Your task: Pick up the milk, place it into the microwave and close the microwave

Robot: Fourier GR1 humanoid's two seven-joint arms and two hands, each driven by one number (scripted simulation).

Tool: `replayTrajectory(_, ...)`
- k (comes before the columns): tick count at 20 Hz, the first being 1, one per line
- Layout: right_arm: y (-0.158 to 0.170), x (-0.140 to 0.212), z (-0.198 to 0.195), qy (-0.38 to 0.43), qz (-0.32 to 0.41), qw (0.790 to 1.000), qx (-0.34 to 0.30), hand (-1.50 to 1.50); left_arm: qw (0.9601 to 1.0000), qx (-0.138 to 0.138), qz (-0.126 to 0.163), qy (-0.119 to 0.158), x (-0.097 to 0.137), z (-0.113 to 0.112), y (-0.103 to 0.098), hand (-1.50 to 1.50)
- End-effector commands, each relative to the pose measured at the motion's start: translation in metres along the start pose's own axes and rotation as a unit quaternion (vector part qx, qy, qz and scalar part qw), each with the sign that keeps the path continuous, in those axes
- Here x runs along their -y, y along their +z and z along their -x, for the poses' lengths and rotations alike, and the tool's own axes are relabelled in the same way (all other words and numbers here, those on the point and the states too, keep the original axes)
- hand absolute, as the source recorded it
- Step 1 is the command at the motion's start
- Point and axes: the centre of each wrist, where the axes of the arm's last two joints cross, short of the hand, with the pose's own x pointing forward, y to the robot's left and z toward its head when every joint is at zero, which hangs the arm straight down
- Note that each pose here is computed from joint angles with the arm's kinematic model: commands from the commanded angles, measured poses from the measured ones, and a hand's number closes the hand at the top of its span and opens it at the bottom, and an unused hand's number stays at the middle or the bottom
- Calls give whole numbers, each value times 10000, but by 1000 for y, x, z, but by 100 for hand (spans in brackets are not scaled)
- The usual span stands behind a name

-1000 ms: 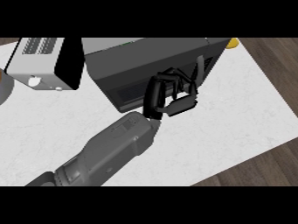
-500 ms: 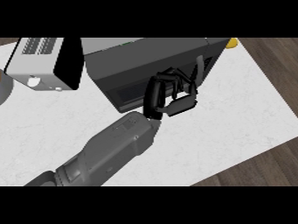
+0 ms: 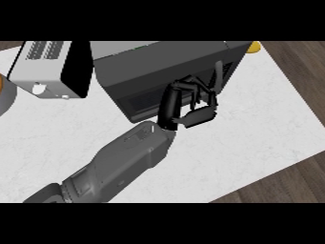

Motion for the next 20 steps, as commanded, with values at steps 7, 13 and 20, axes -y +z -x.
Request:
replayTrajectory(7,-1,-1,-8,-114,-179,9998,47,-150,9912,-818,-827,-632,-27,21,-5,150)
replayTrajectory(13,5,0,-19,-42,-35,10000,66,-150,9843,-1204,-1147,-591,-33,30,5,150)
replayTrajectory(20,14,-5,-21,-84,-58,9998,-142,-150,9862,-1207,-1011,-514,-33,30,3,-150)
